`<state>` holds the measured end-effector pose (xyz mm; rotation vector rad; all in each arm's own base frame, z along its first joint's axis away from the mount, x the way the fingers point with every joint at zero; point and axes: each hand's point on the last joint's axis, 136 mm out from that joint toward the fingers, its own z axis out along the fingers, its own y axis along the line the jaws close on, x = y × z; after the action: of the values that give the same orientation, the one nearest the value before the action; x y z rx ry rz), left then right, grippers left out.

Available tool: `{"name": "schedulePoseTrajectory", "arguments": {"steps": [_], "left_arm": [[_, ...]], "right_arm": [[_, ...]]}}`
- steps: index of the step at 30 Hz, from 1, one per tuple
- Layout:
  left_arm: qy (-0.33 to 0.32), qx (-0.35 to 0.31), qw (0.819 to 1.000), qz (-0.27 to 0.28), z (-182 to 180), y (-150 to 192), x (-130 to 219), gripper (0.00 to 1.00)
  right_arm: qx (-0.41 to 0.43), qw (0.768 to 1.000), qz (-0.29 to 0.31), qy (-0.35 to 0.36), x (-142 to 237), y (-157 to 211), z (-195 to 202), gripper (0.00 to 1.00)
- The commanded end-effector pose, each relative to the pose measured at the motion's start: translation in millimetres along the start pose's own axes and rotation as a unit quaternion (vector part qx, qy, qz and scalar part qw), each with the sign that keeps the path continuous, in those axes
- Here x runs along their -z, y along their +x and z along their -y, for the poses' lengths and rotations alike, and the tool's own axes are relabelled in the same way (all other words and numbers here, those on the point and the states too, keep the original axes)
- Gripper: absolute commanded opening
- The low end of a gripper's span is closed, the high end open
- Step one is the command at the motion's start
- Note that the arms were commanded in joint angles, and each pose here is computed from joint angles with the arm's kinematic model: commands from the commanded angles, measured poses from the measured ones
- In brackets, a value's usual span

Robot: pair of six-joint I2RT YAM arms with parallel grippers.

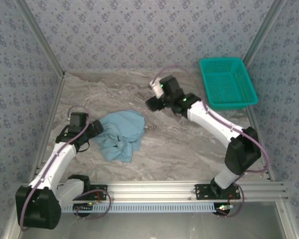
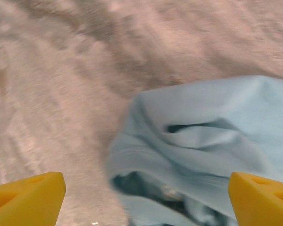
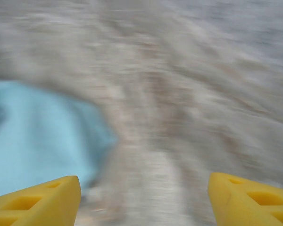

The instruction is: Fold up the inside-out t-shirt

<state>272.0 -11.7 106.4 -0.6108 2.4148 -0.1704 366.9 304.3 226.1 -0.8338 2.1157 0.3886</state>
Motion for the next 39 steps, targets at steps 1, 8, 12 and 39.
{"name": "schedulePoseTrajectory", "arguments": {"steps": [1,8,12,39], "left_arm": [[0.025,0.040,0.998,-0.036,-3,18,-9,0.85],[0.047,0.038,0.997,-0.046,12,12,-41,0.65],[0.082,0.031,0.995,-0.055,30,11,-49,0.45],[0.480,-0.203,0.851,0.061,348,-62,111,0.03]], "right_arm": [[-0.054,0.979,-0.042,-0.194,-20,33,-97,0.72],[-0.103,0.951,-0.050,-0.286,-68,35,-170,0.63],[-0.112,0.946,-0.079,-0.294,-102,46,-189,0.58],[-0.145,0.960,0.228,-0.071,149,-52,1,0.00]]}}
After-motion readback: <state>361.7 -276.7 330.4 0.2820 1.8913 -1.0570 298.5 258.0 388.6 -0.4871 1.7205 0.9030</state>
